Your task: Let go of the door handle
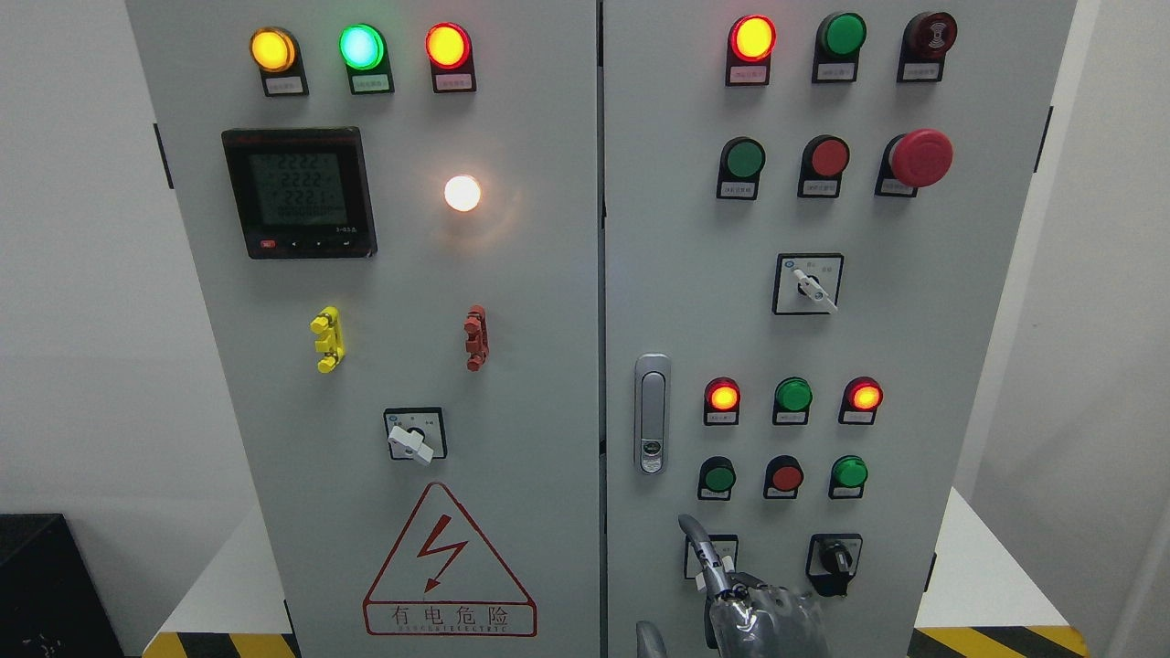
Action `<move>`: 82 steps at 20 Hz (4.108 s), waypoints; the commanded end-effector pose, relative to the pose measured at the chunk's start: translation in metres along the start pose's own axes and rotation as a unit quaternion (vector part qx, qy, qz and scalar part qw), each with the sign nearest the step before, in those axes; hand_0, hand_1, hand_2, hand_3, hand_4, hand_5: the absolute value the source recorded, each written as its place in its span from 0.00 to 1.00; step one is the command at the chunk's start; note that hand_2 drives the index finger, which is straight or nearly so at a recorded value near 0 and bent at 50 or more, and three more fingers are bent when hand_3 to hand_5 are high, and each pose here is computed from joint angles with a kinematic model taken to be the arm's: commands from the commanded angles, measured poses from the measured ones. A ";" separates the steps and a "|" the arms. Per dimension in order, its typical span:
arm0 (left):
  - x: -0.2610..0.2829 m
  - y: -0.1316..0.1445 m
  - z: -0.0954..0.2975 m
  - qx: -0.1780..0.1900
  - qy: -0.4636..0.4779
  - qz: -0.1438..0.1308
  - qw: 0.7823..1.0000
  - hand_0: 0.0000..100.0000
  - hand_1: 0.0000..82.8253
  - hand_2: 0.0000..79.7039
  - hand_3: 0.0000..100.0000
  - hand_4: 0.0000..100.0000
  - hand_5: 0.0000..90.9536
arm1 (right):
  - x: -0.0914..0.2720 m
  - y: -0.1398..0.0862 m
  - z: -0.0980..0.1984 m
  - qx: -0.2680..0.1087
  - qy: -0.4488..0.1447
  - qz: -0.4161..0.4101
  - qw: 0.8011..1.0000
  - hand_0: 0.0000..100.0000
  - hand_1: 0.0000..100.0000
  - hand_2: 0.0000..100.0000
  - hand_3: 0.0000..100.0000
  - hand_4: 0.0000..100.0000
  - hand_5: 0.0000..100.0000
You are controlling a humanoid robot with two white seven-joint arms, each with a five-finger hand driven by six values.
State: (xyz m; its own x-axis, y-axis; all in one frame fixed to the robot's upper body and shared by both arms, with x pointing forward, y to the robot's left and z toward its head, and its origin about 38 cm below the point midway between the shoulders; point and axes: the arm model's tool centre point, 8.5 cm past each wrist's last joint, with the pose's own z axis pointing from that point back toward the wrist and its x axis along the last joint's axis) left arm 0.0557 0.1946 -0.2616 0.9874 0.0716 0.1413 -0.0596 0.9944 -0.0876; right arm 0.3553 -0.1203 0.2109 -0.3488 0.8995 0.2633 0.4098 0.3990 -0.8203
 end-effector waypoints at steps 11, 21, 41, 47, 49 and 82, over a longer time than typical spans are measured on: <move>0.007 -0.001 -0.001 -0.002 -0.009 -0.011 1.000 0.00 0.00 0.03 0.09 0.01 0.00 | 0.019 0.006 -0.023 -0.001 -0.014 0.018 1.000 0.42 0.23 0.00 0.90 0.85 0.91; 0.007 -0.001 -0.001 -0.002 -0.009 -0.011 1.000 0.00 0.00 0.03 0.09 0.01 0.00 | 0.026 0.008 -0.040 -0.006 -0.022 0.033 0.999 0.41 0.24 0.00 0.90 0.86 0.91; 0.007 -0.001 -0.001 -0.002 -0.009 -0.011 1.000 0.00 0.00 0.03 0.10 0.01 0.00 | 0.012 0.008 -0.054 -0.009 -0.001 0.046 0.999 0.38 0.25 0.00 0.91 0.86 0.93; 0.007 -0.001 -0.001 -0.002 -0.009 -0.011 1.000 0.00 0.00 0.03 0.09 0.01 0.00 | 0.010 0.010 -0.056 -0.008 0.000 0.048 0.999 0.38 0.25 0.00 0.91 0.86 0.93; 0.007 -0.001 -0.001 -0.002 -0.009 -0.011 1.000 0.00 0.00 0.03 0.09 0.01 0.00 | 0.010 0.009 -0.057 -0.008 0.000 0.048 0.999 0.38 0.25 0.00 0.91 0.86 0.93; 0.007 -0.001 -0.001 -0.002 -0.009 -0.011 1.000 0.00 0.00 0.03 0.10 0.01 0.00 | 0.008 0.011 -0.058 -0.004 0.003 0.049 0.999 0.37 0.24 0.00 0.92 0.87 0.93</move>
State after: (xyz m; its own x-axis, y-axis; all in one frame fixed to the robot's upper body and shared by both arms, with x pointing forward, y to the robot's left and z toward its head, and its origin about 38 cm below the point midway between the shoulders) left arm 0.0557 0.1946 -0.2616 0.9874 0.0716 0.1413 -0.0596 0.9944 -0.0876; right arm 0.4063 -0.1008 0.2352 -0.2978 0.9356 0.1894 0.4537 0.3133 -0.8342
